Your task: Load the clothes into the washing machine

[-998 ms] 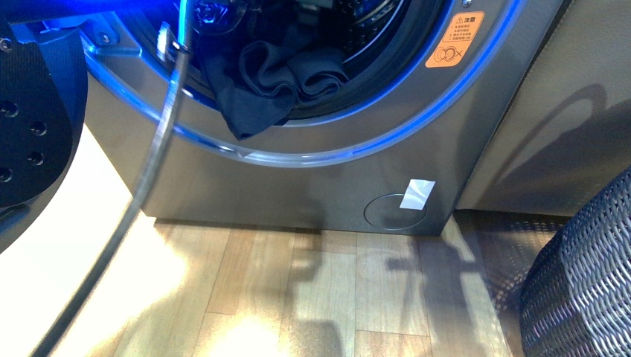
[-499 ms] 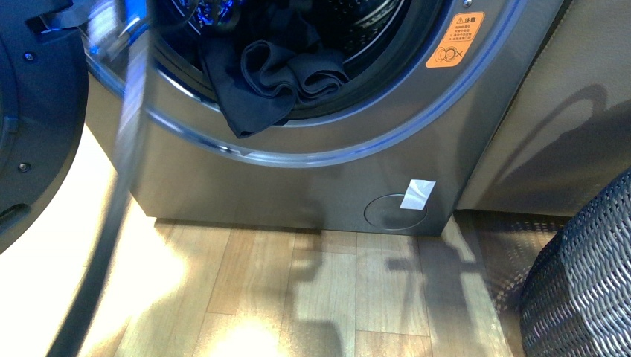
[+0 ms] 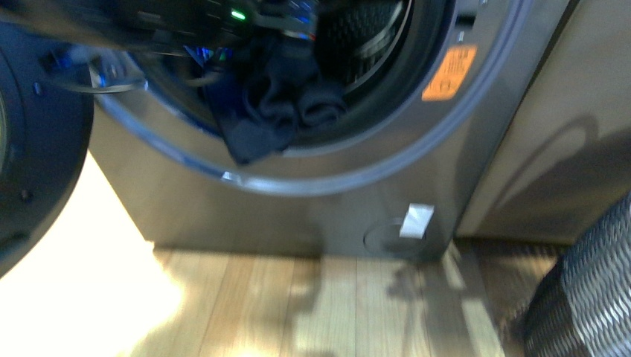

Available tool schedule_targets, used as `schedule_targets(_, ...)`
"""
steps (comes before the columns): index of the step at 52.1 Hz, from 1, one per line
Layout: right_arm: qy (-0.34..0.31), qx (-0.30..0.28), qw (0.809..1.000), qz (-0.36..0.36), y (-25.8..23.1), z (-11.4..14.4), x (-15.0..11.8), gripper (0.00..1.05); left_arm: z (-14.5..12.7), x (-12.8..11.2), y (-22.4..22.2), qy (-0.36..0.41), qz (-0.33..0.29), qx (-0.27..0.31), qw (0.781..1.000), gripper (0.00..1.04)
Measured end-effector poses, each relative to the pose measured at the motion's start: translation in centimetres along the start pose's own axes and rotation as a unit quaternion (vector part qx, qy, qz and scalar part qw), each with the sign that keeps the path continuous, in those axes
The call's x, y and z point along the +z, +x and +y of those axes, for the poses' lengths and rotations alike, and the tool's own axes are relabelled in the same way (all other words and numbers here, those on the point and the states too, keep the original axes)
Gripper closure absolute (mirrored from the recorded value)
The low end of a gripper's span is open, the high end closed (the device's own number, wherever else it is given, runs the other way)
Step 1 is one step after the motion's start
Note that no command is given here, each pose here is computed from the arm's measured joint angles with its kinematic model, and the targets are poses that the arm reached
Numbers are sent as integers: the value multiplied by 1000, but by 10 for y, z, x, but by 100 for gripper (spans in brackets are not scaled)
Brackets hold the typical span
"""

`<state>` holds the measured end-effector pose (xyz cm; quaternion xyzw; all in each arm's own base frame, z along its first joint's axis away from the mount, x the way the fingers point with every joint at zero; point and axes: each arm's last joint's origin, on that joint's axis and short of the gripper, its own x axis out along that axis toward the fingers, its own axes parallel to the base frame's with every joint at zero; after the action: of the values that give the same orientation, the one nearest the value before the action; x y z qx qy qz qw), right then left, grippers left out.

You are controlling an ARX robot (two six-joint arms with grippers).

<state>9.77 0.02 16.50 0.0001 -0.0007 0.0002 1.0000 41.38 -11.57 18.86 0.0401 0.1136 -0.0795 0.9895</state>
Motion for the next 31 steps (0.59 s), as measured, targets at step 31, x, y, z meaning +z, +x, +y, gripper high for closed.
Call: schedule_targets(31, 0, 0, 1000, 0, 0, 0, 0, 7, 13, 56, -159, 15, -143, -18, 989, 6)
